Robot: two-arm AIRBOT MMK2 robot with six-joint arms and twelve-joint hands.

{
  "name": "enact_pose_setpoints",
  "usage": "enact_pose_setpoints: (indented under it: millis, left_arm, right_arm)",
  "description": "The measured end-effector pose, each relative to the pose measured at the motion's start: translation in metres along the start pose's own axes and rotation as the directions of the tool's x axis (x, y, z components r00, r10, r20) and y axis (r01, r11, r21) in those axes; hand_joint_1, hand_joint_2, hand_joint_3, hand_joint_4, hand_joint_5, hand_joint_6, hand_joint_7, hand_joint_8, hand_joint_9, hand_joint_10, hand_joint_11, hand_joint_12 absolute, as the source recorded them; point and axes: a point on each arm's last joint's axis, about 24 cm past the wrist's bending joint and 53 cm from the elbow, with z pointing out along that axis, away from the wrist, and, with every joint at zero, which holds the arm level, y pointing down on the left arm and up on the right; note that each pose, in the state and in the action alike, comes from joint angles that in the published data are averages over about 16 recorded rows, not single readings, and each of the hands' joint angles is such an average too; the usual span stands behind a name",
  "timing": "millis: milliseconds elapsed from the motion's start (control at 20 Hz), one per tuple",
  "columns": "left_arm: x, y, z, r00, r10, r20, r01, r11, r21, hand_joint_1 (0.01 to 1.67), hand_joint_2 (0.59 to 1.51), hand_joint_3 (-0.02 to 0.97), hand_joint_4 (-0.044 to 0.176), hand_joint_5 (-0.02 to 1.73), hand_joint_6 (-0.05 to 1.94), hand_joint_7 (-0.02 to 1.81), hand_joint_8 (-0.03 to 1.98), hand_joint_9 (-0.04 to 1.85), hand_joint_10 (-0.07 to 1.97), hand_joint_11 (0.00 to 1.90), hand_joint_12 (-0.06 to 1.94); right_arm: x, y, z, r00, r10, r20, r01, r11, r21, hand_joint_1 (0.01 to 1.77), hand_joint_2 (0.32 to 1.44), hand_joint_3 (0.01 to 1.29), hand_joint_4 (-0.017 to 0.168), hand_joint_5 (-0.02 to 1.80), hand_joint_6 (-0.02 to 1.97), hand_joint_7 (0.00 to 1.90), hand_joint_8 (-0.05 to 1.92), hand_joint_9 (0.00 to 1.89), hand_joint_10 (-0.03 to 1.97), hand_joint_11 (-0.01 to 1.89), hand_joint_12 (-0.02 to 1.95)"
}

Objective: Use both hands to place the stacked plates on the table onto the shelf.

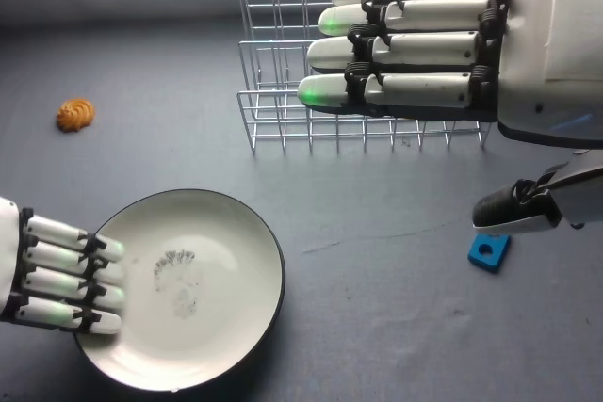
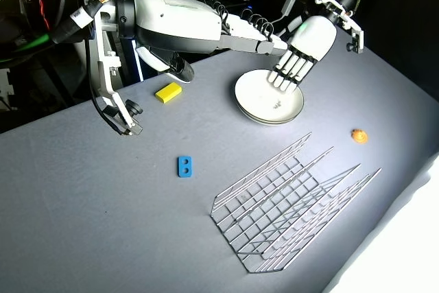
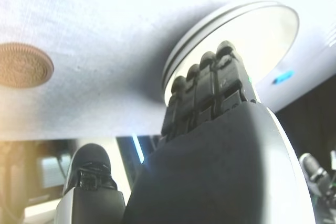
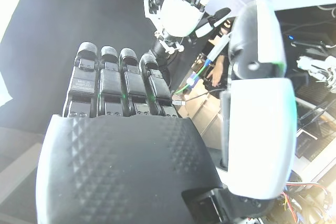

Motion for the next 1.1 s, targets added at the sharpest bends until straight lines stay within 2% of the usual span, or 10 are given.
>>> enact_pose_setpoints:
  millis: [300,650,900,1100]
  left_arm:
    - [0.008,0.002,0.003,0.9995,-0.027,-0.017,0.027,0.9994,-0.024,0.02,1.117,0.022,-0.002,0.00,-0.02,0.01,-0.01,0.02,0.01,0.02,-0.01]
    - [0.014,-0.009,0.012,0.9967,-0.080,-0.018,0.079,0.9967,-0.017,0.02,1.119,0.022,-0.005,-0.01,-0.03,0.00,-0.01,0.02,0.01,0.02,-0.01]
    - [0.011,-0.021,0.022,0.9917,-0.128,0.000,0.128,0.9917,-0.006,0.02,1.120,0.022,-0.008,-0.01,-0.03,0.00,-0.01,0.01,0.01,0.02,0.00]
    - [0.005,-0.031,0.032,0.9854,-0.168,0.027,0.168,0.9858,0.003,0.02,1.122,0.021,-0.009,-0.01,-0.03,-0.01,-0.02,0.00,0.00,0.02,0.00]
  right_arm:
    - [0.000,0.000,0.000,1.000,0.000,0.000,0.000,1.000,0.000,0.88,0.95,0.02,0.007,0.02,0.02,0.02,0.02,0.01,0.01,0.02,-0.01]
    - [0.000,0.000,0.000,1.000,0.000,0.000,0.000,1.000,-0.001,0.88,0.95,0.02,0.007,0.02,0.02,0.02,0.02,0.01,0.01,0.02,-0.01]
    - [0.000,0.000,0.000,1.000,-0.001,0.001,0.001,1.000,-0.001,0.93,0.95,0.02,0.007,0.02,0.02,0.02,0.02,0.01,0.01,0.02,-0.01]
    - [0.000,0.000,0.000,1.000,-0.002,0.001,0.002,1.000,-0.001,0.95,0.95,0.02,0.007,0.02,0.02,0.02,0.02,0.01,0.01,0.02,-0.01]
